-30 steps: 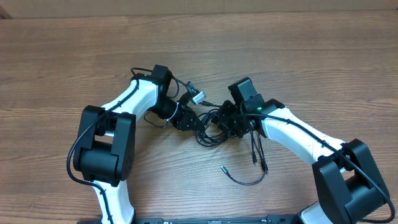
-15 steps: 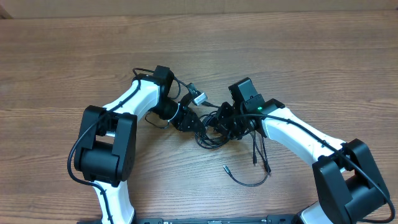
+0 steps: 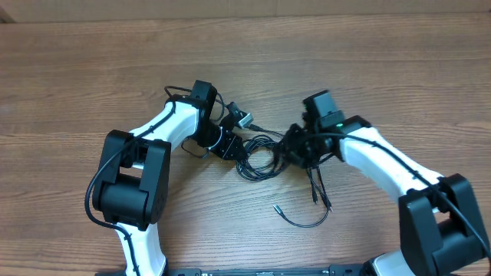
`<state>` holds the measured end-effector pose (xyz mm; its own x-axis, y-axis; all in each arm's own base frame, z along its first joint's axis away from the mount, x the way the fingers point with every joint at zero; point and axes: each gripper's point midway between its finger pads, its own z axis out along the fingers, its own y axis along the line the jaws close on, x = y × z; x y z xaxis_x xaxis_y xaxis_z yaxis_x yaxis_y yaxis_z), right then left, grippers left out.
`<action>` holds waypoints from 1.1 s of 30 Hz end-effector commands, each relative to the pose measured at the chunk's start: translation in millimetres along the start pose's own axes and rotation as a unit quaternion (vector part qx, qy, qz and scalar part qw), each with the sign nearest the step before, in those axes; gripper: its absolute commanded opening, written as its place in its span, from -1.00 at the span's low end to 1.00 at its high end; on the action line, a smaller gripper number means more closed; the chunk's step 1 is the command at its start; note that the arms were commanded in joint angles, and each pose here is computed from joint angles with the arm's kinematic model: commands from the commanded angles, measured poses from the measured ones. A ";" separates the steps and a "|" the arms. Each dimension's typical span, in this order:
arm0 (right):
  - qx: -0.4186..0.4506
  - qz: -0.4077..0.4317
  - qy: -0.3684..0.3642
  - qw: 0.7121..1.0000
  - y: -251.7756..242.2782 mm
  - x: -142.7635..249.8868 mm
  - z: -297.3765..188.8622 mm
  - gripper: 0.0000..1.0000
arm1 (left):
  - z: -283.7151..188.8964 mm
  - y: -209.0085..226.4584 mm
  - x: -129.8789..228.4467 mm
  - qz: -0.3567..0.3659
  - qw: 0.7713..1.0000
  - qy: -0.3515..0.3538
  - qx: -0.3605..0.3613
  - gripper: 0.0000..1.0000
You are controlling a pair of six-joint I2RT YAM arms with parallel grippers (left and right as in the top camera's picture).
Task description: Untangle cables
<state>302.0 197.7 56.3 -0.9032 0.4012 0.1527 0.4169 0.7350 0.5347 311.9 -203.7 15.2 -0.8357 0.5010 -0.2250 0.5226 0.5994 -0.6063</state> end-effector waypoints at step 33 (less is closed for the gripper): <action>0.059 -0.002 -0.082 0.995 -24.5 -36.0 -24.2 1.00 | 3.7 24.3 -8.6 -0.255 0.964 -0.031 -0.074 -0.92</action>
<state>310.1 151.6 41.6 -0.8765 0.4776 0.0601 0.4594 0.7928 0.4005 335.4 -201.9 7.8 -0.9944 0.1052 0.0054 0.0826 0.8106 -0.5797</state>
